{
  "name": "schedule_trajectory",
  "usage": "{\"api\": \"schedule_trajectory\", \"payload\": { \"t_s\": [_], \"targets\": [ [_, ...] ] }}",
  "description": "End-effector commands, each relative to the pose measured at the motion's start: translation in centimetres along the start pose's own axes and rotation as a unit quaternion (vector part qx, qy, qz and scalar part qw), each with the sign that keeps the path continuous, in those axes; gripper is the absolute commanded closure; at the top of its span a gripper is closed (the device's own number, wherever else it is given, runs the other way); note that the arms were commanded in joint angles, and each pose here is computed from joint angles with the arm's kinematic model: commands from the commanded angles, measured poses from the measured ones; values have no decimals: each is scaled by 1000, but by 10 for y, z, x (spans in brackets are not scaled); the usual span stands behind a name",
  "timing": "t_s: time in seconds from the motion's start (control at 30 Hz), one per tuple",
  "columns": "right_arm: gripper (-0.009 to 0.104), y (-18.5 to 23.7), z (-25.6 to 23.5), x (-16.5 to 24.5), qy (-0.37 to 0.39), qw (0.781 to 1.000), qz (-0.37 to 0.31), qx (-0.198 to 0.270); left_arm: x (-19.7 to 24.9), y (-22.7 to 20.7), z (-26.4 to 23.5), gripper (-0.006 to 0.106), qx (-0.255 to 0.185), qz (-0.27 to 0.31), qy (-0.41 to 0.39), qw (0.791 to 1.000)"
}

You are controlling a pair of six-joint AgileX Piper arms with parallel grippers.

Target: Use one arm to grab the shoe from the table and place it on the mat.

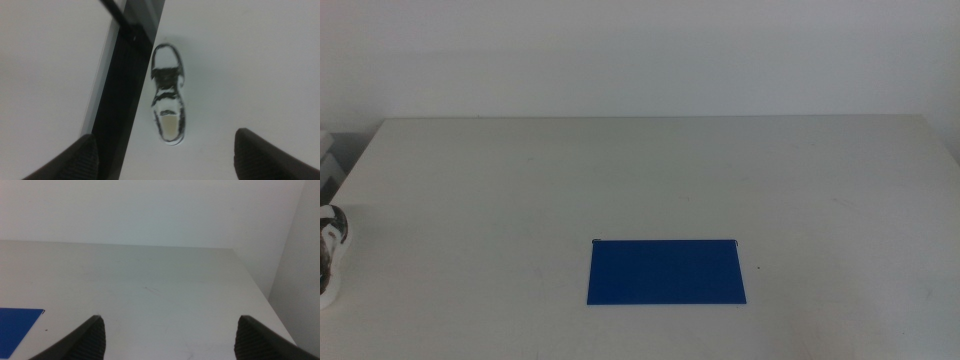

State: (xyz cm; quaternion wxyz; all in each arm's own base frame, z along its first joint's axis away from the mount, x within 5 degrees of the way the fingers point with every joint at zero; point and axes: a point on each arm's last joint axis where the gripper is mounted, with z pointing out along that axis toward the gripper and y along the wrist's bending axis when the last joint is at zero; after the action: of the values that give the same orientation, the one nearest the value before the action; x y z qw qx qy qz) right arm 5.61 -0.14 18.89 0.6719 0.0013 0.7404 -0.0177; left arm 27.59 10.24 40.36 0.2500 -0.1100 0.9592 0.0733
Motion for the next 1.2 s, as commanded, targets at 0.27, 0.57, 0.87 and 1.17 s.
{"api": "schedule_trajectory", "payload": {
  "t_s": [0.27,0.57,0.87,1.17],
  "targets": [
    [29,-1,-3,-11,-55,998,-10,6,5,12,73,7,19,9,123,992],
    [29,-1,-3,-11,-55,998,-10,6,8,25,136,7,25,7,185,982],
    [29,-1,-3,-11,-55,998,-10,6,6,24,170,7,71,6,173,982],
    [29,-1,-3,-11,-55,998,-10,6,7,21,196,7,86,0,182,980]
  ]
}}
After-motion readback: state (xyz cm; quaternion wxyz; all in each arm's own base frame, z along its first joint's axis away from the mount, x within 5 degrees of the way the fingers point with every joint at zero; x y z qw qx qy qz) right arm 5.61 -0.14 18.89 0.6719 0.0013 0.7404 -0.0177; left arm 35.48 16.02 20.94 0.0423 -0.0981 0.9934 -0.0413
